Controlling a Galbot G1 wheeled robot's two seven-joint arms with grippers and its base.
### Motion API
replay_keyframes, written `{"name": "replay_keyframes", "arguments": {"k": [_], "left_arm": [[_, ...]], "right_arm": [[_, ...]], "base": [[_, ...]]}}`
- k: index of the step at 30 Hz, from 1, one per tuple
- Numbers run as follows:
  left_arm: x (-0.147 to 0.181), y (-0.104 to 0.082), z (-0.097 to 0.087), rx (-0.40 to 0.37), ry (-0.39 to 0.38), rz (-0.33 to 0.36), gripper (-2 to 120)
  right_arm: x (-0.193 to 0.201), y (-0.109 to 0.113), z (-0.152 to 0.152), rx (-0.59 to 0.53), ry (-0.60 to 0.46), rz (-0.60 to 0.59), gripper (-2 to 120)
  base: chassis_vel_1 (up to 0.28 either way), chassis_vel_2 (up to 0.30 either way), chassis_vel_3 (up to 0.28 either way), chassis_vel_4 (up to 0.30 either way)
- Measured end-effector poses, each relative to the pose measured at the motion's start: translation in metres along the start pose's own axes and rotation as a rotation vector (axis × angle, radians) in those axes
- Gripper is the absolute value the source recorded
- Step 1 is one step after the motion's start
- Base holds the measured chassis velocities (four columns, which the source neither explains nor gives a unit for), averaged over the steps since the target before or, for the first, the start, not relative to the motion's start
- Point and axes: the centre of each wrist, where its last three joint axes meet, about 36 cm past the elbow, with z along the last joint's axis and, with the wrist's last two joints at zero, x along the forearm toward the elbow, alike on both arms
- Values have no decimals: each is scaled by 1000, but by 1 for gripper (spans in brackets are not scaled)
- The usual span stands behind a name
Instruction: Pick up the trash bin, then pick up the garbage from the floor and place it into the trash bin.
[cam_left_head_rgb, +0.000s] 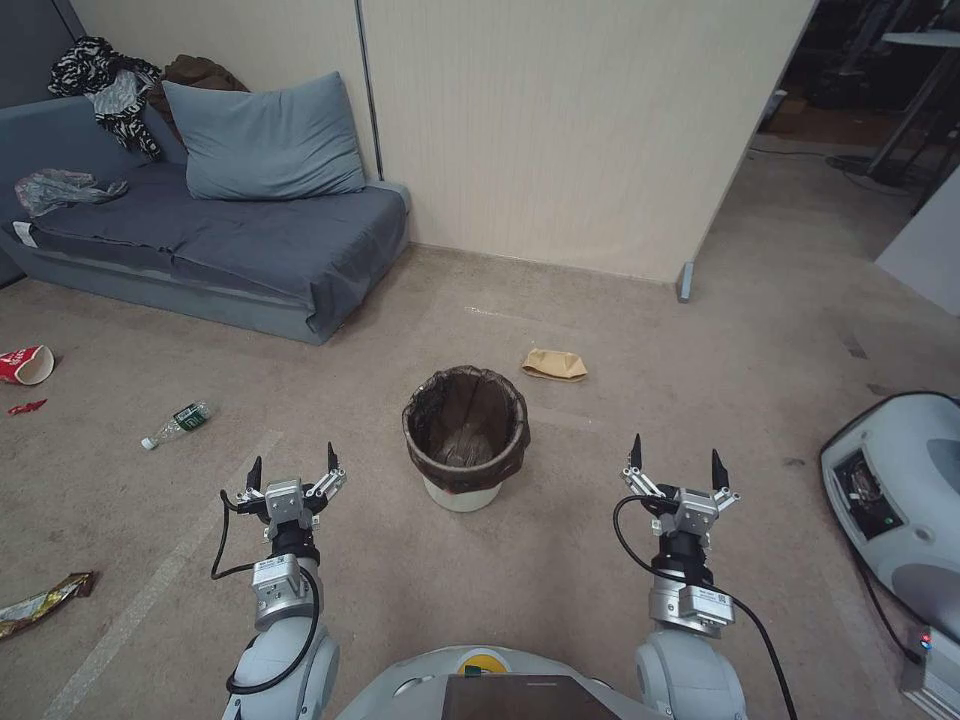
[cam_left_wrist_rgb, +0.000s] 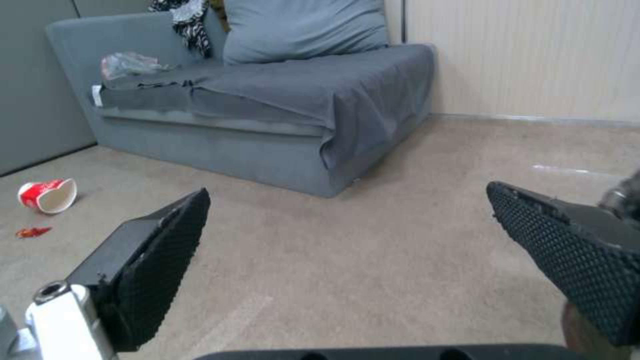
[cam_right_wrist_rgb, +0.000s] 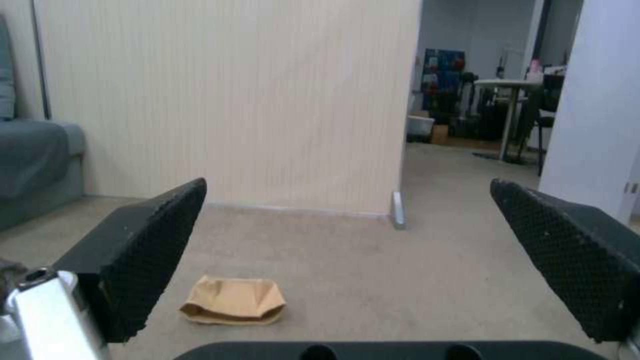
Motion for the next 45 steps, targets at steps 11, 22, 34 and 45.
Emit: {"name": "replay_keyframes", "arguments": {"k": [11,22,34,45], "left_arm": [[1,-2,0,3,-1,-5,100],[-12,1,-8,1,-33,-2,100],[-18,4,-15,0,-43,27,100],[-47,19,-48,40,5,144,100]], "right_arm": [[0,-1,6,1,-24,12,100],[0,-3,11,-11,-20,24,100],[-1,-4,11,-14,-20,25,100],[-3,-7,14,-19,-16,18,100]], "base": [[-96,102,103,-96],[0,0,0,0],[0,0,0,0],[0,0,0,0]]}}
